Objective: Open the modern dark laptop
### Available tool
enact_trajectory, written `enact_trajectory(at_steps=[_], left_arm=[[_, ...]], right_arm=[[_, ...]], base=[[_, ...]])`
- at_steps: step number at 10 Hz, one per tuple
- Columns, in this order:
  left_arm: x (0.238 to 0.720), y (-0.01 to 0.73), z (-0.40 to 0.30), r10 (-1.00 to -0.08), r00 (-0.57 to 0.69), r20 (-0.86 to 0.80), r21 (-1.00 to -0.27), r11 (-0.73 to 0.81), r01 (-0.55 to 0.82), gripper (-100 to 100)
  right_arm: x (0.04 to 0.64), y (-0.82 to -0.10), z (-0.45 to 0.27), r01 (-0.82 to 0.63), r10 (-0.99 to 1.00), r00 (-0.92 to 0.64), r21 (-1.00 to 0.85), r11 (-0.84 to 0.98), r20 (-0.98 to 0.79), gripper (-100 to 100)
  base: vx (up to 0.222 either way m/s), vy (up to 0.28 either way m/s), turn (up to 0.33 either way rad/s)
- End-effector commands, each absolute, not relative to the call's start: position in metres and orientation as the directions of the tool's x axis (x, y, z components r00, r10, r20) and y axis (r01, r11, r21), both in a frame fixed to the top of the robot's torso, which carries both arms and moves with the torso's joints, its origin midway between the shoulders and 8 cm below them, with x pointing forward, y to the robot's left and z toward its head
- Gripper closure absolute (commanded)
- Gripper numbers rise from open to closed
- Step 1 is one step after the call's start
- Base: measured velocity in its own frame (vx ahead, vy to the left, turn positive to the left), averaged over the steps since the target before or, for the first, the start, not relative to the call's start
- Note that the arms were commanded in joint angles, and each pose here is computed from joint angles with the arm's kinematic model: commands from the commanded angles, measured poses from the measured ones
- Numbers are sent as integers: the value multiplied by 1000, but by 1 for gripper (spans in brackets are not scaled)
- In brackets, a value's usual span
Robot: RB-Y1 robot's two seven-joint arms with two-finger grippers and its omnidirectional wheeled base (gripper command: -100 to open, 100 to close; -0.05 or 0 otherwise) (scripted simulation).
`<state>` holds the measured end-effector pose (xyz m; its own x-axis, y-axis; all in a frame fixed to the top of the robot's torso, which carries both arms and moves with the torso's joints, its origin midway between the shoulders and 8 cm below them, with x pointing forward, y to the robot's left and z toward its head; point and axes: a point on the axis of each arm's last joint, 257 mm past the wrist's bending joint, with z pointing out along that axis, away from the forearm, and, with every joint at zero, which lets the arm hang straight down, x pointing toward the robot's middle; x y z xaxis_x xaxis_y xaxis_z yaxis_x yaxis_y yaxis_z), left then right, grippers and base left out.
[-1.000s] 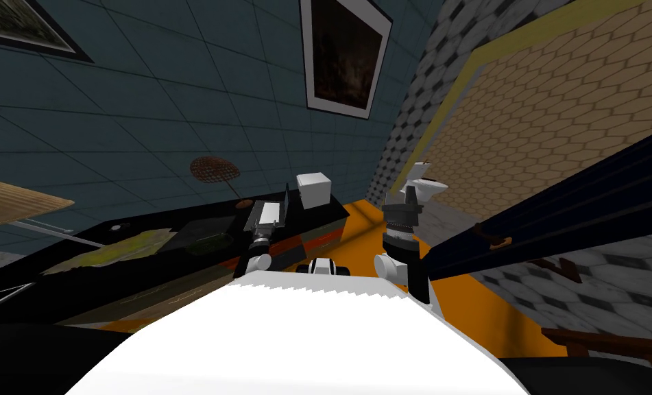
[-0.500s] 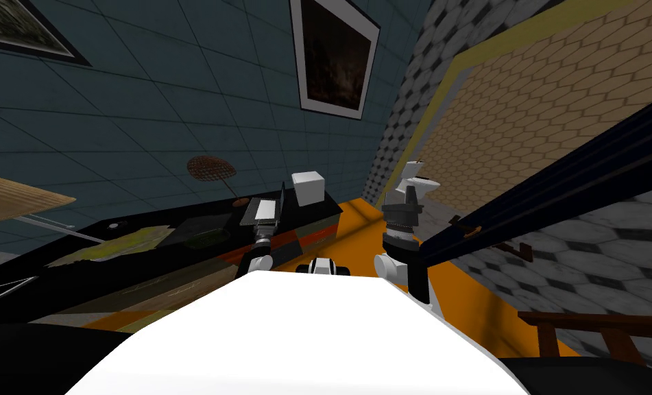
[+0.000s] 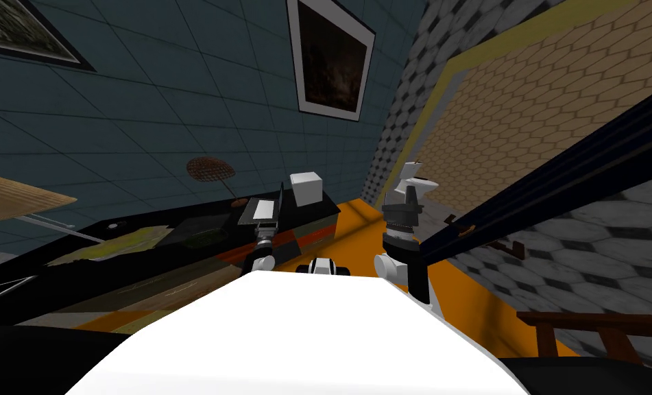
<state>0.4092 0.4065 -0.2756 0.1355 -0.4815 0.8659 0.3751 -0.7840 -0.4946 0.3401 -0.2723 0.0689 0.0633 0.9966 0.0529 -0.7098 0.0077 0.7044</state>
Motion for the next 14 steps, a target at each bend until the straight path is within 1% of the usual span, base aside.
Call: enact_trajectory(at_steps=[1, 5, 9, 11, 12, 13, 14], left_arm=[[407, 413, -289, -498, 169, 851, -522, -760, 388, -100], [404, 402, -309, -467, 204, 860, -508, -758, 408, -100], [403, 378, -324, -401, 220, 890, -457, -780, 428, -100], [405, 380, -323, -408, 218, 886, -463, -777, 426, -100], [405, 380, -323, -408, 218, 886, -463, -777, 426, 100], [402, 380, -320, -345, 187, 920, -392, -802, 451, 100], [400, 380, -319, -313, 170, 934, -356, -812, 463, 100]], right_arm=[[340, -272, 69, -710, 997, 63, 704, 8, 53, 0], [340, -272, 69, -710, 997, 63, 704, 8, 53, 0], [340, -272, 69, -710, 997, 63, 704, 8, 53, 0], [340, -272, 69, -710, 997, 63, 704, 8, 53, 0], [340, -272, 69, -710, 997, 63, 704, 8, 53, 0], [340, -272, 69, -710, 997, 63, 704, 7, 53, 0], [340, -272, 69, -710, 997, 63, 704, 7, 53, 0]], base=[[163, 48, -10], [150, 41, -5], [39, 17, -1], [5, 2, -1], [0, 0, 0], [-12, 28, -93], [-23, 59, -79]])
